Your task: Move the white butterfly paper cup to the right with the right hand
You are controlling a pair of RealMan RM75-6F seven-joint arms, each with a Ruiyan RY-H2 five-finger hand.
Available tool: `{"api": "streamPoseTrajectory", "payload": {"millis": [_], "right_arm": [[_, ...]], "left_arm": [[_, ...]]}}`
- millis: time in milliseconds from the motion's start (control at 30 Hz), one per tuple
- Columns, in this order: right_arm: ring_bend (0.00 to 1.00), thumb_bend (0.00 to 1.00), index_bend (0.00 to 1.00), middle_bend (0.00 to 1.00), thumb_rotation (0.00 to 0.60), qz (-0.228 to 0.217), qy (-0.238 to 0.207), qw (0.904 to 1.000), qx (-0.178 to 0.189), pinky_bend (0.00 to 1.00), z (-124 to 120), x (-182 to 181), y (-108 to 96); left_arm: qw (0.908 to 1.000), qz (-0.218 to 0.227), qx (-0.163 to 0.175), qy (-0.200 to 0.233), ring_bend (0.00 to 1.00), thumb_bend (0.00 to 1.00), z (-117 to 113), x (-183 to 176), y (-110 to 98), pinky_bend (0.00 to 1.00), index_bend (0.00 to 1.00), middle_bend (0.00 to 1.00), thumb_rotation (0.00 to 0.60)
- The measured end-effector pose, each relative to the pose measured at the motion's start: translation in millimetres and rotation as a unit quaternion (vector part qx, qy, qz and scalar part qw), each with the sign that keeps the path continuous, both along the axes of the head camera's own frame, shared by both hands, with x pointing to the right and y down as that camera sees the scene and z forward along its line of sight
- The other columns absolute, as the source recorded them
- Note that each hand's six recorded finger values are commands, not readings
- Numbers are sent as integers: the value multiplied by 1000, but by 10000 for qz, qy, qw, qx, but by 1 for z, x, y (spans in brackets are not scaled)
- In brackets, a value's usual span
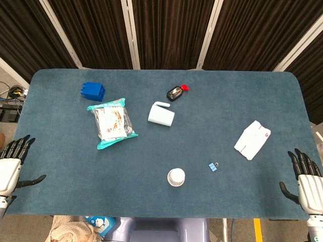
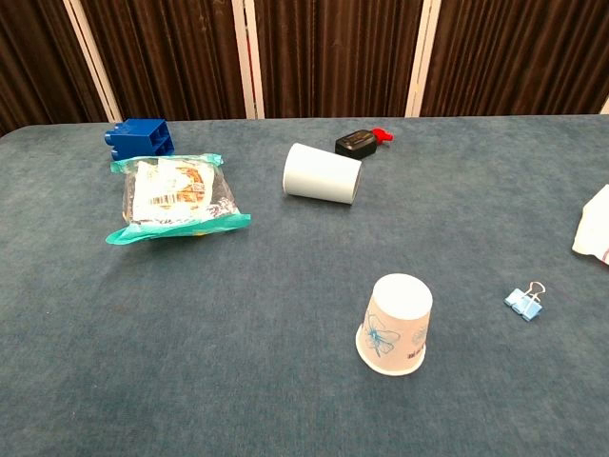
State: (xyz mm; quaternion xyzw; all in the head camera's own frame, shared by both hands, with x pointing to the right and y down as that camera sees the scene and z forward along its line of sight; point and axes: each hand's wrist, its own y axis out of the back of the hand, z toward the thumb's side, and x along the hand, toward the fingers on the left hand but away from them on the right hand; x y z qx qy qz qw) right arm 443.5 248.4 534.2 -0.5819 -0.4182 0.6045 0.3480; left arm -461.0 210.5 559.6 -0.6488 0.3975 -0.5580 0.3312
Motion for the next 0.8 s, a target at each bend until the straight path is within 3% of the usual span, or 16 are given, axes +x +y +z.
{"api": "streamPoseTrajectory", "payload": {"millis": [467, 667, 800], "right_arm": [[0, 327, 0, 0, 600, -179, -148, 9997, 5, 121, -1, -9, -3], [0, 312, 0, 0, 600, -541, -504, 9973, 45, 121, 0, -29, -19], [0, 312, 0, 0, 600, -1070, -862, 9905, 32, 121, 3, -54, -38]], "left_arm": [[10000, 30, 10, -1, 0, 0, 0, 1, 2, 0, 0, 0, 600], [10000, -11, -35, 6, 0, 0, 2, 0, 0, 0, 0, 0, 600], [10000, -25, -55, 18, 0, 0, 2, -1, 0, 0, 0, 0, 600]]}}
